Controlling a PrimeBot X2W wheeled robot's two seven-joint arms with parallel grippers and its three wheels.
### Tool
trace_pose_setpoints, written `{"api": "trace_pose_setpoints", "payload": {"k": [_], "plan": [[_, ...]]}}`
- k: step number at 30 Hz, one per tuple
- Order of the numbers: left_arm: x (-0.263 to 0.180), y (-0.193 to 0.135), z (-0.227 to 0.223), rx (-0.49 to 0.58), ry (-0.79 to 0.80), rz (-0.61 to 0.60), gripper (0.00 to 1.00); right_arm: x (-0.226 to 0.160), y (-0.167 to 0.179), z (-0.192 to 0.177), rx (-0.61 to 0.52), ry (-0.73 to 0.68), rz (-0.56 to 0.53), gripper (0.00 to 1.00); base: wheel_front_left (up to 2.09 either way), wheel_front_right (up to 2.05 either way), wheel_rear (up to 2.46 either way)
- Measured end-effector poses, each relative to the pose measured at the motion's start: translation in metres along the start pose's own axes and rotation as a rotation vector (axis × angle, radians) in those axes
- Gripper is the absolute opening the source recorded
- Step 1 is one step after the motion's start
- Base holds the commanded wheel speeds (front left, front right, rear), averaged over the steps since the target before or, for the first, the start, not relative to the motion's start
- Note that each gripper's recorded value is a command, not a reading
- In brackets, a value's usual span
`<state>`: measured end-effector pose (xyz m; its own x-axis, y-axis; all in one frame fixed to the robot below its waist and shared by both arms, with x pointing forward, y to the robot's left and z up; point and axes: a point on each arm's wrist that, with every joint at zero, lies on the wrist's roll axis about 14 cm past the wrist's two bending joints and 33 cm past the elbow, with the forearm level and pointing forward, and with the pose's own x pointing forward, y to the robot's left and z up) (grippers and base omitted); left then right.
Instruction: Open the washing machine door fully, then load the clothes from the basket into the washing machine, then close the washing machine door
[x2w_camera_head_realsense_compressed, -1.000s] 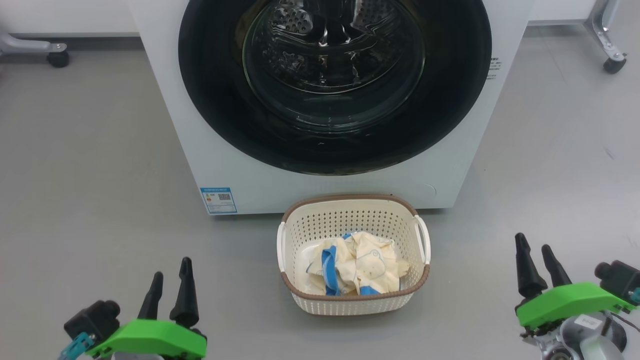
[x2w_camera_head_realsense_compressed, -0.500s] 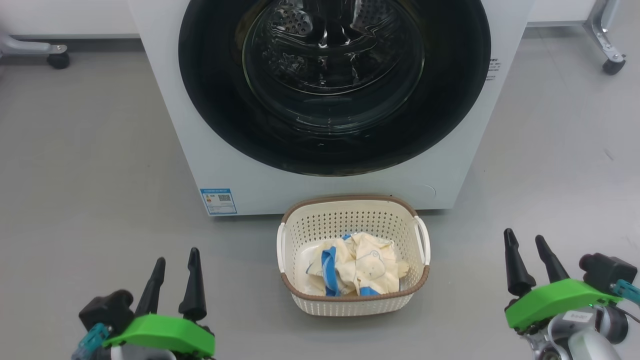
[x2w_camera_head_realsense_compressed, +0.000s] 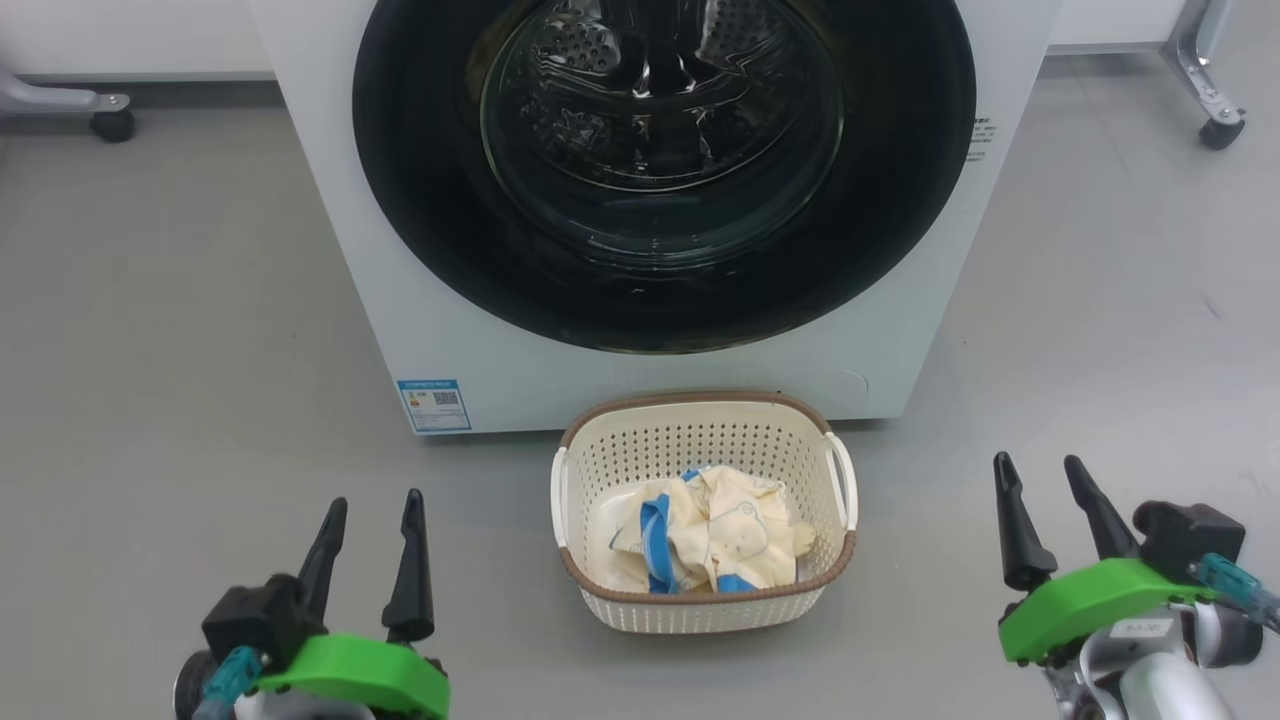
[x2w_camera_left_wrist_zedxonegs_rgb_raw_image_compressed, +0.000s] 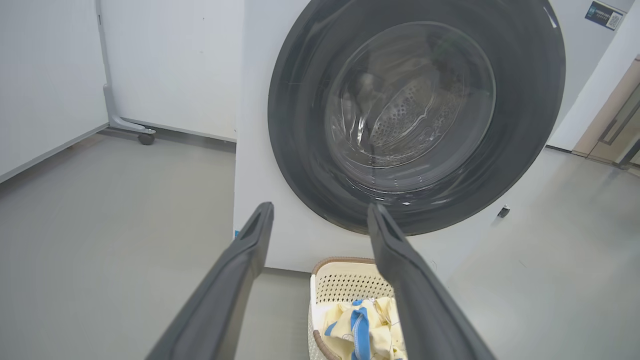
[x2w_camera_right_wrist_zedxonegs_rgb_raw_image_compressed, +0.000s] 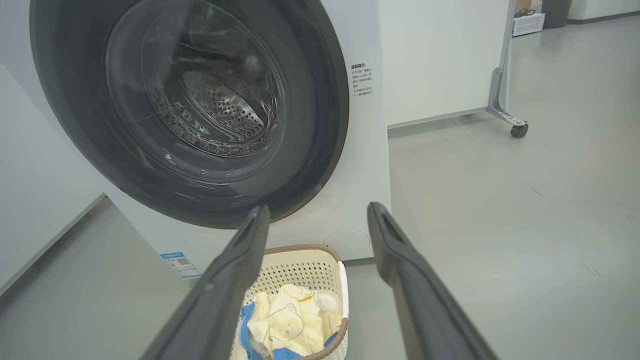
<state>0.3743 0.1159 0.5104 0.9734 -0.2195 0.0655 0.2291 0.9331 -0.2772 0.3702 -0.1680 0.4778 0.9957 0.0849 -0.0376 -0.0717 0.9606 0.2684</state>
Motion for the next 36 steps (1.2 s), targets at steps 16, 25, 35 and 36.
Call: {"api": "trace_pose_setpoints", "payload": {"k": [16,25,35,36], "plan": [[0.007,-0.020,0.004,0.196,-0.029,-0.092,1.00,0.004,0.007,0.007,-0.210,-0.035,0.052,1.00,0.00,0.00,0.00],[0.007,-0.019,0.002,0.206,-0.022,-0.093,1.00,0.006,0.009,0.008,-0.222,-0.037,0.059,1.00,0.00,0.00,0.00],[0.009,-0.019,0.004,0.208,-0.027,-0.094,1.00,0.006,0.008,0.007,-0.222,-0.037,0.055,1.00,0.00,0.00,0.00],[0.009,-0.019,0.004,0.208,-0.026,-0.094,1.00,0.006,0.007,0.008,-0.223,-0.037,0.054,1.00,0.00,0.00,0.00]]}}
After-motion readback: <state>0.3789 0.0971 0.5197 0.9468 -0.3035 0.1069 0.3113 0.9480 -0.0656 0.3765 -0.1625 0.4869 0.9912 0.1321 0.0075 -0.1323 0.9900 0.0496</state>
